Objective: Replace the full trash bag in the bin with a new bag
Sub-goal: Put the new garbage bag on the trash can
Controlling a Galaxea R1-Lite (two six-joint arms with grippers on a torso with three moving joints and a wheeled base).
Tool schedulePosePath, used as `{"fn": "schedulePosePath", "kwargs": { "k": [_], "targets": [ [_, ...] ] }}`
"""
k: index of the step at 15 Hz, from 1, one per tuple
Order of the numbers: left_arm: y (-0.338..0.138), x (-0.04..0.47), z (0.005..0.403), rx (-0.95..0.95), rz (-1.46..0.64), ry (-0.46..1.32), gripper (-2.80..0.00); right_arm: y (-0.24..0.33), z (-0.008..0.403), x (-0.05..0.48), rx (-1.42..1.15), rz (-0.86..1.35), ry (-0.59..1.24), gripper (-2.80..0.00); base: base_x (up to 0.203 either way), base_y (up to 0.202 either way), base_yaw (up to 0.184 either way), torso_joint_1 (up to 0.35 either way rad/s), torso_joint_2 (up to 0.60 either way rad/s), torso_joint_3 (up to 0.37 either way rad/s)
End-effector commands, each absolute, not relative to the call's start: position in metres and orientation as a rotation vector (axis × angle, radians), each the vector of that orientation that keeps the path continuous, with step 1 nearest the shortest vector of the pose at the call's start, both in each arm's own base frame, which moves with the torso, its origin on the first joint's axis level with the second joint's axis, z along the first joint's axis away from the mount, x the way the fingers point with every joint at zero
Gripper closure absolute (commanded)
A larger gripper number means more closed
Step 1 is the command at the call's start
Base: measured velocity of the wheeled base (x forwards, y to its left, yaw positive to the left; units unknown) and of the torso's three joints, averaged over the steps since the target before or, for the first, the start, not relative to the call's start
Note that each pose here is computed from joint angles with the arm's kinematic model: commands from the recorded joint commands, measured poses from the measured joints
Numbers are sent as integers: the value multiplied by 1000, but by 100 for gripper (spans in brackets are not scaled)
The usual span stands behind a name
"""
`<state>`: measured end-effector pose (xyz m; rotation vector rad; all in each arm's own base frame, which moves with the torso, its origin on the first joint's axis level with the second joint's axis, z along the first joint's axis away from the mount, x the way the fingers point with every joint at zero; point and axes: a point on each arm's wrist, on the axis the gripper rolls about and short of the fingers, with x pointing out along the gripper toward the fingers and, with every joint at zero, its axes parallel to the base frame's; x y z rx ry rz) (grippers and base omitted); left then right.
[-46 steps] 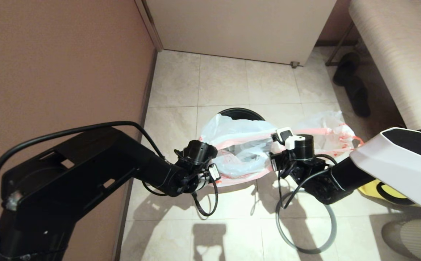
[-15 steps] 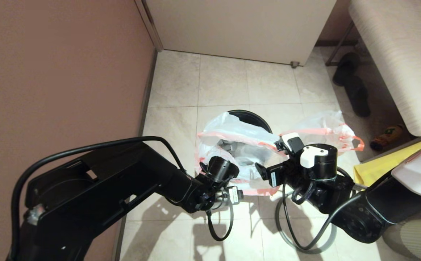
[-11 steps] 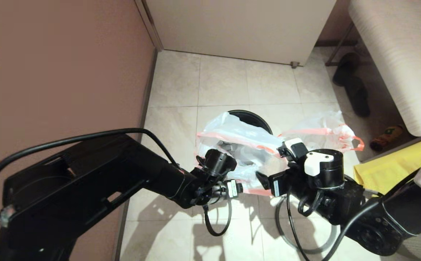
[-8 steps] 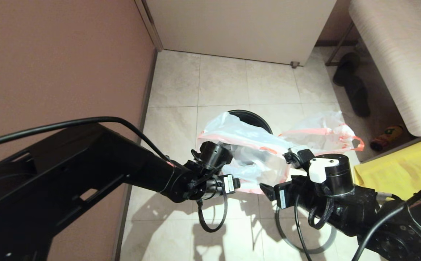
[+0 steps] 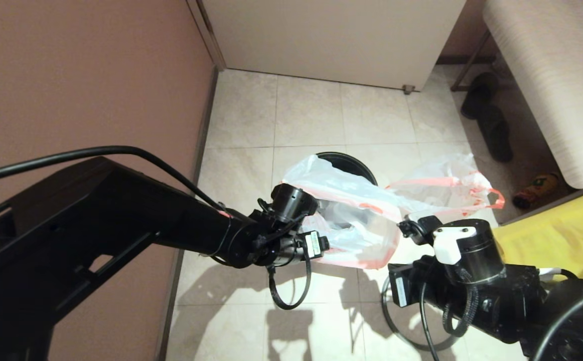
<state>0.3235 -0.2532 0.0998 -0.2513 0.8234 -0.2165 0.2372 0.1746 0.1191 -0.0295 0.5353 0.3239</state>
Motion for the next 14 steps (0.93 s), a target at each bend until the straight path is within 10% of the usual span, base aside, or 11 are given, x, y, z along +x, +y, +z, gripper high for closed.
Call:
{"fn": "schedulePosePath", "kwargs": {
  "k": [1, 3, 4, 14],
  "targets": [
    [-255, 327, 99, -269, -210, 819, -280, 169, 119, 237, -22, 311, 530, 0, 0, 0, 0, 0, 0, 0],
    [-253, 330, 101, -299, -197, 813, -280, 168, 115, 240, -14, 307, 521, 0, 0, 0, 0, 0, 0, 0],
    [-252, 331, 101, -306, -191, 813, 0, 169, 113, 242, -10, 308, 515, 0, 0, 0, 0, 0, 0, 0],
    [-254, 340, 100, -369, -168, 782, 0, 168, 108, 247, -9, 299, 522, 0, 0, 0, 0, 0, 0, 0]
  ]
}}
